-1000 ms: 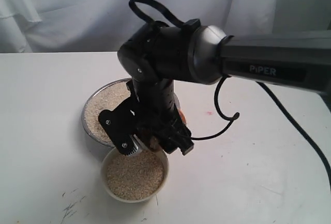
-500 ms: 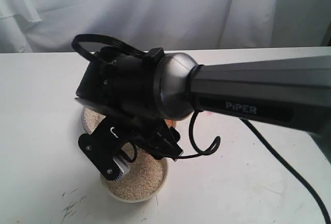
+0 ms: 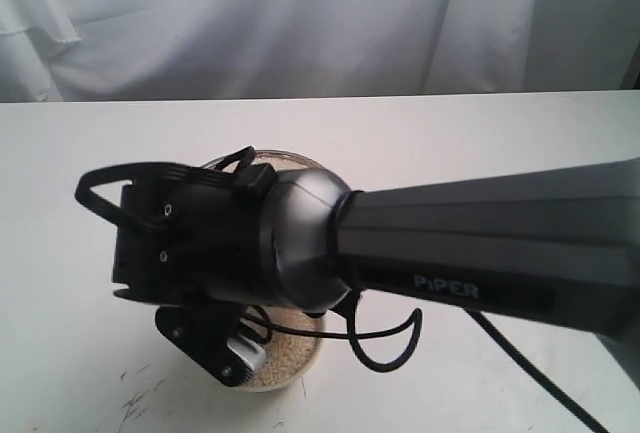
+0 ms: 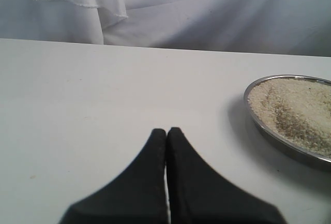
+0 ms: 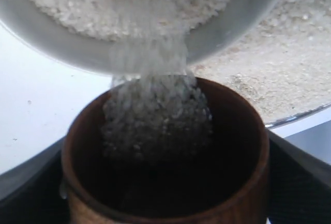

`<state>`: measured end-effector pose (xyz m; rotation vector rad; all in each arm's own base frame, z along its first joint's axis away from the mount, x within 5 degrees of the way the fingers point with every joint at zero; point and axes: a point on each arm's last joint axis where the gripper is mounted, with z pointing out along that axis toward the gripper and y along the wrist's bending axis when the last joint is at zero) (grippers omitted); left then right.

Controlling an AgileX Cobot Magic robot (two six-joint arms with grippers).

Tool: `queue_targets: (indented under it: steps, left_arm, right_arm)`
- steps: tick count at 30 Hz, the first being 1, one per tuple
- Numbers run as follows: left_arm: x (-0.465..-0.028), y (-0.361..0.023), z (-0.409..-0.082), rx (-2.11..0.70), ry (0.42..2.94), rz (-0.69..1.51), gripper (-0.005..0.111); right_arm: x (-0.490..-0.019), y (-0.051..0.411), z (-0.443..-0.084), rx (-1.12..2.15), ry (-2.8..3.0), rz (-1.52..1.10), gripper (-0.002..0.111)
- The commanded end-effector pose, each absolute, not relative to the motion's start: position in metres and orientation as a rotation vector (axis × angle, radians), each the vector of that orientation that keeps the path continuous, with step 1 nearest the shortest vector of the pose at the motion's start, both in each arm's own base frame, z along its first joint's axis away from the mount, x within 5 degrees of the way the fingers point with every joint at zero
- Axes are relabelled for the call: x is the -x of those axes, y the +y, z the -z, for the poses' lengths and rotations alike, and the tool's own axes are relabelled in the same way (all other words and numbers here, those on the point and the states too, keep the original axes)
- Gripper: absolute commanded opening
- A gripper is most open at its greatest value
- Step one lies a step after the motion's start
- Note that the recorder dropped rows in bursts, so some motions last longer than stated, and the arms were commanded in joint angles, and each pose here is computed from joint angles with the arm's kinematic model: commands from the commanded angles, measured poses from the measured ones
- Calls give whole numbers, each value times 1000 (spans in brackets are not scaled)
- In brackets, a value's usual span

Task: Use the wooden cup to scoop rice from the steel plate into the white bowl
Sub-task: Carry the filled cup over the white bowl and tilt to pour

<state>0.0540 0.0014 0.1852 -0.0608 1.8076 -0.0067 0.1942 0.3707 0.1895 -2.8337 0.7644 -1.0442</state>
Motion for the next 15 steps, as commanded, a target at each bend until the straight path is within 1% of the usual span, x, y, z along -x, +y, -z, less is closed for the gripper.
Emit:
queue_targets:
  steps: [1, 6, 15]
  left_arm:
    - [-54, 1, -184, 64, 1801, 7, 0]
    - [-54, 1, -184, 64, 1801, 7, 0]
    - [-54, 1, -184, 64, 1801, 7, 0]
  right_arm:
    - [-192, 364, -183, 2830, 722, 1100, 0]
    - [-193, 367, -183, 2762, 710, 1148, 0]
    - [-178, 376, -184, 2745, 643, 1148, 0]
